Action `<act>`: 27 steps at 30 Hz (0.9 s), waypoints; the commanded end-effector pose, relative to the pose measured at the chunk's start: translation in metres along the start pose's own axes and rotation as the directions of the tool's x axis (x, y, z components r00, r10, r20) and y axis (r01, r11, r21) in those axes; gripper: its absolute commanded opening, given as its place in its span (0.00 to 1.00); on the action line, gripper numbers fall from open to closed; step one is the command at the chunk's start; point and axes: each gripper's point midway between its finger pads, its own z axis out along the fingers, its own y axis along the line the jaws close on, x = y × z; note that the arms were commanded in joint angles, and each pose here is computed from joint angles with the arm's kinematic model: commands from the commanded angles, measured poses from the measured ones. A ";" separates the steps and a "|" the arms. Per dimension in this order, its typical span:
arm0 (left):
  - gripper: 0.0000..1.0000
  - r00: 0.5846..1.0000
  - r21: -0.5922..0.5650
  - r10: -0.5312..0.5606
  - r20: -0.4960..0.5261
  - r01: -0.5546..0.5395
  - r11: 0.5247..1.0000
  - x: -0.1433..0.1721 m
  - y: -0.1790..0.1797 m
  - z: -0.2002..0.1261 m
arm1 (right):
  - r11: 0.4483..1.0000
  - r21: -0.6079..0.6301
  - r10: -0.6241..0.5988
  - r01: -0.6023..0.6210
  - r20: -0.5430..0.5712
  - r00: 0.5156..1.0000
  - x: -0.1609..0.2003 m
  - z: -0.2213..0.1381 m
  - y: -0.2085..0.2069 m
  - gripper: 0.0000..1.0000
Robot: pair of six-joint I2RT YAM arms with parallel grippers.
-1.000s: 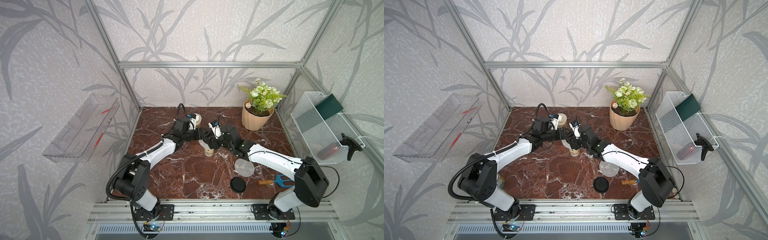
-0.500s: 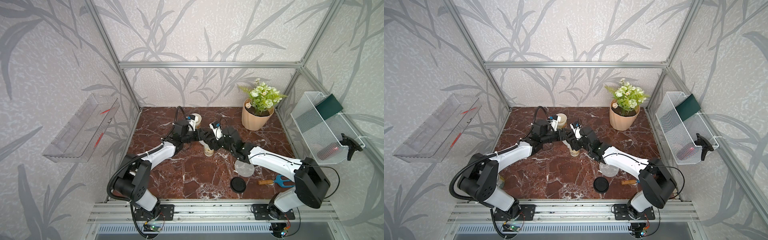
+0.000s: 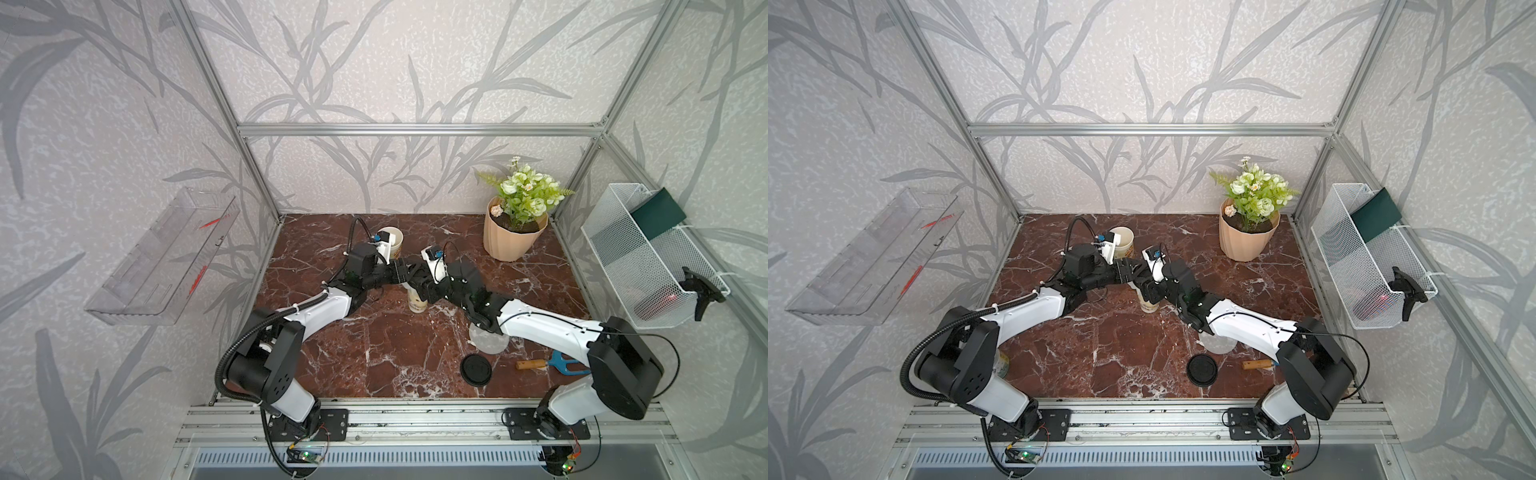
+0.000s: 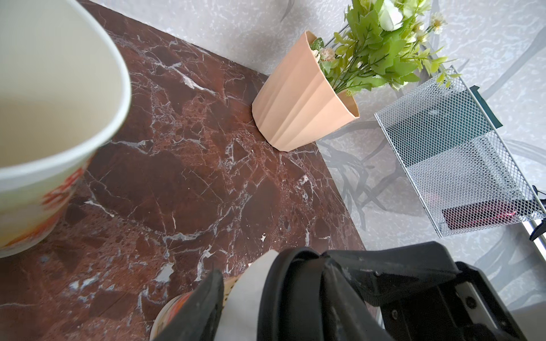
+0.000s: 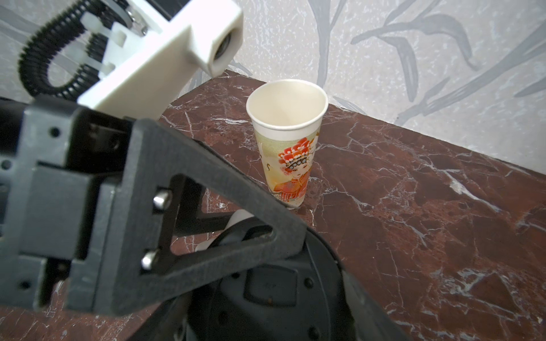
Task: Put the leak-proof paper on the milk tea cups
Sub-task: Secure the cup lid on the cup.
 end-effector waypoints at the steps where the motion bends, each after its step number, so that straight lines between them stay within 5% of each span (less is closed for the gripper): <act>1: 0.54 0.951 -0.317 -0.183 -0.248 0.099 0.943 0.106 0.089 -0.011 | 0.992 0.126 0.081 -0.023 -0.480 0.874 0.159 -0.017 -0.027 0.59; 8: 0.55 0.954 -0.309 -0.174 -0.245 0.094 0.947 0.097 0.081 -0.013 | 0.992 0.121 0.076 -0.022 -0.463 0.883 0.154 -0.019 -0.026 0.58; 20: 0.75 0.991 -0.250 0.004 -0.137 -0.039 0.967 -0.012 0.002 -0.029 | 0.995 0.100 0.068 -0.024 -0.464 0.883 0.144 -0.012 -0.021 0.58; 27: 0.81 0.979 -0.251 -0.025 -0.203 -0.028 0.968 0.009 0.024 -0.006 | 0.998 0.060 0.046 -0.021 -0.453 0.890 0.134 -0.005 -0.014 0.58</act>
